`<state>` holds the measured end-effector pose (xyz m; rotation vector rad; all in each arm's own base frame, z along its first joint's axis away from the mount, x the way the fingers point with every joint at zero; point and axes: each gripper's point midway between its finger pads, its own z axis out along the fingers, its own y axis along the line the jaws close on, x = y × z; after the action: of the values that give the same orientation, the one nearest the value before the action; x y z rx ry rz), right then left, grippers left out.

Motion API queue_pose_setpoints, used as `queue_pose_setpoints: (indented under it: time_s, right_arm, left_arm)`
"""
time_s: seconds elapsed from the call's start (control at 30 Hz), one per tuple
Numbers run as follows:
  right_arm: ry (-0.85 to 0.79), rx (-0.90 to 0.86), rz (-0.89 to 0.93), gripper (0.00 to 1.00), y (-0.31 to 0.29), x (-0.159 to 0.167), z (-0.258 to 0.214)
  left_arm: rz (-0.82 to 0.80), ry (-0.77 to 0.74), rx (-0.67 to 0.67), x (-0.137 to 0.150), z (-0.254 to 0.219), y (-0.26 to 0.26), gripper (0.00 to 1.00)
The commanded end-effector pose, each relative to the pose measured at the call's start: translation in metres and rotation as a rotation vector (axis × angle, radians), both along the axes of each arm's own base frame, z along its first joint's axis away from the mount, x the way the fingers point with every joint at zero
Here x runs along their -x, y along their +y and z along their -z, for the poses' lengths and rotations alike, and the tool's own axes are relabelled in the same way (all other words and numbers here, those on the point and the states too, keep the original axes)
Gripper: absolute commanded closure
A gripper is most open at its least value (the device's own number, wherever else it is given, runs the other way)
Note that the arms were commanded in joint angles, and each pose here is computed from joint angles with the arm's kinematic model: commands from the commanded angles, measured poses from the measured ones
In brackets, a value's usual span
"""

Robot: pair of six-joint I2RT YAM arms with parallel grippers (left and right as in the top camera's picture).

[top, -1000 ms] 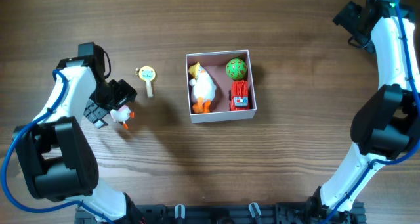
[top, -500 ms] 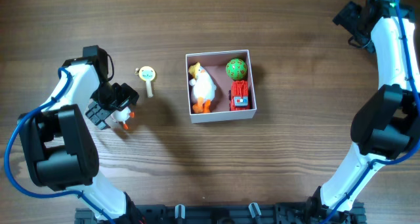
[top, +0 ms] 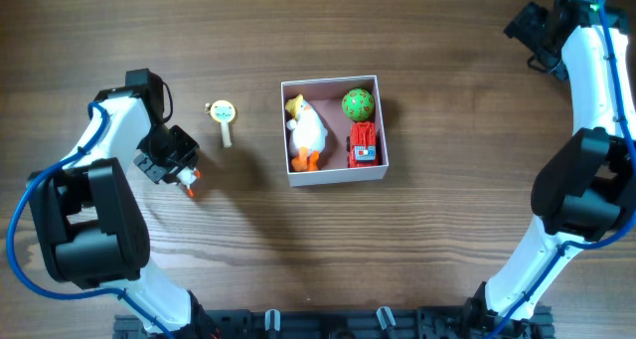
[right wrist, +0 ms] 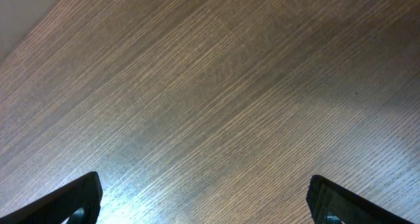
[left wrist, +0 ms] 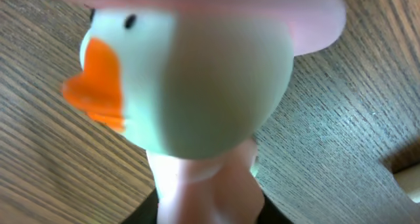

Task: Pack container
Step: 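Lift the pink-hatted duck and carry it right over the white box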

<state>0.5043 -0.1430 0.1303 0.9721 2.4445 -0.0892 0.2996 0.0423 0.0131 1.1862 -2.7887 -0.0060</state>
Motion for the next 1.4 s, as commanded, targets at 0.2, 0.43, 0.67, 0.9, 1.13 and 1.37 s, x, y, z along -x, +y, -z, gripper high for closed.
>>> queue_pose_setpoints:
  time_s: [0.2, 0.43, 0.67, 0.9, 1.13, 1.37]
  right_arm:
    - [-0.026, -0.002, 0.007, 0.00, 0.001, 0.002, -0.012]
    - [-0.027, -0.002, 0.007, 0.00, 0.001, 0.002, -0.012]
    - [-0.026, -0.002, 0.007, 0.00, 0.001, 0.002, -0.012]
    - [-0.027, -0.002, 0.007, 0.00, 0.001, 0.002, -0.012]
    - [-0.027, -0.002, 0.007, 0.00, 0.001, 0.002, -0.012]
    - [-0.026, -0.002, 0.007, 0.00, 0.001, 0.002, -0.012]
  left_arm:
    - [0.091, 0.001, -0.013, -0.007, -0.014, 0.007, 0.64]
    - [0.133, -0.100, -0.049, -0.047, -0.075, 0.016, 0.73]
    - [0.219, -0.245, -0.069, -0.076, -0.143, -0.005, 0.80]
    - [0.415, -0.404, 0.028, -0.087, -0.182, -0.094, 0.73]
    - [0.677, -0.501, 0.153, -0.077, -0.193, -0.209, 0.73]
    - [0.846, -0.580, 0.194, -0.061, -0.200, -0.280, 0.65]
